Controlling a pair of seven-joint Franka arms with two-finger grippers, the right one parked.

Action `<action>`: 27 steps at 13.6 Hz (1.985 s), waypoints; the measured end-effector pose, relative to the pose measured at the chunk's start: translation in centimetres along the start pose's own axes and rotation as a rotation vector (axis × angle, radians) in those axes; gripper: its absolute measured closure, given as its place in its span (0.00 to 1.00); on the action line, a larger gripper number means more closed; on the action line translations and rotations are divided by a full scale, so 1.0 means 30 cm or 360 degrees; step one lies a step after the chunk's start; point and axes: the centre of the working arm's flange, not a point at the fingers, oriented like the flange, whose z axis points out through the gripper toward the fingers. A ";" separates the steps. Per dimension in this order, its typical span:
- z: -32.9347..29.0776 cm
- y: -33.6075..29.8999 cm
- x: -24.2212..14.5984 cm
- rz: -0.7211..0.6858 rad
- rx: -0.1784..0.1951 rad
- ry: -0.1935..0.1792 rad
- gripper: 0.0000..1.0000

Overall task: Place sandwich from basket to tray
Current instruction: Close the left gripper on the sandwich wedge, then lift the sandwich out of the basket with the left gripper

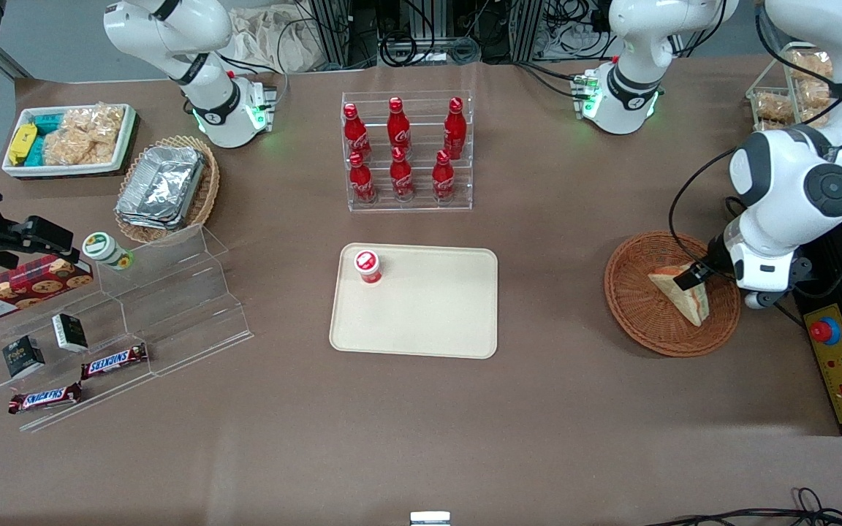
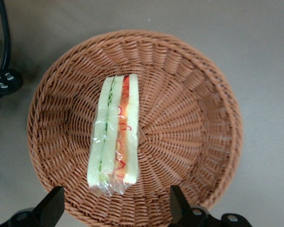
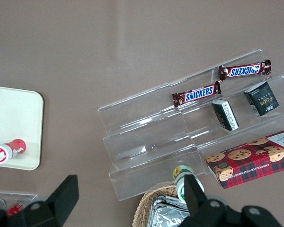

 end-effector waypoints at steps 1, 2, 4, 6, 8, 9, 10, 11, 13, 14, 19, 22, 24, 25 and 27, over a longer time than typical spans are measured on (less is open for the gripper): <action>0.027 -0.004 0.004 0.0002 0.0004 0.0004 0.00; 0.052 -0.007 0.008 0.0001 -0.0001 0.0010 0.00; 0.101 -0.017 0.016 -0.0007 -0.0009 0.0016 0.00; 0.148 -0.021 0.022 -0.0014 -0.0014 0.0012 0.00; 0.195 -0.022 0.021 -0.0013 -0.0006 -0.0007 0.00; 0.216 -0.023 0.020 -0.0004 0.0006 -0.0016 0.09; 0.231 -0.024 0.018 0.0008 0.0018 -0.0021 0.19; 0.237 -0.024 0.017 0.0016 0.0028 -0.0021 0.32; 0.232 -0.021 0.021 0.0032 0.0036 -0.0007 0.52; 0.219 -0.016 0.030 0.0037 0.0034 0.0006 0.59; -0.097 0.045 0.166 0.0035 0.0117 -0.0034 0.77; -0.384 0.167 0.177 0.0088 0.0068 -0.0050 0.81; -0.557 0.318 0.103 0.0210 -0.0006 -0.0055 0.81; -0.635 0.403 0.046 0.0289 -0.0035 -0.0065 0.81; -0.723 0.575 -0.076 0.0456 -0.0096 -0.0086 0.81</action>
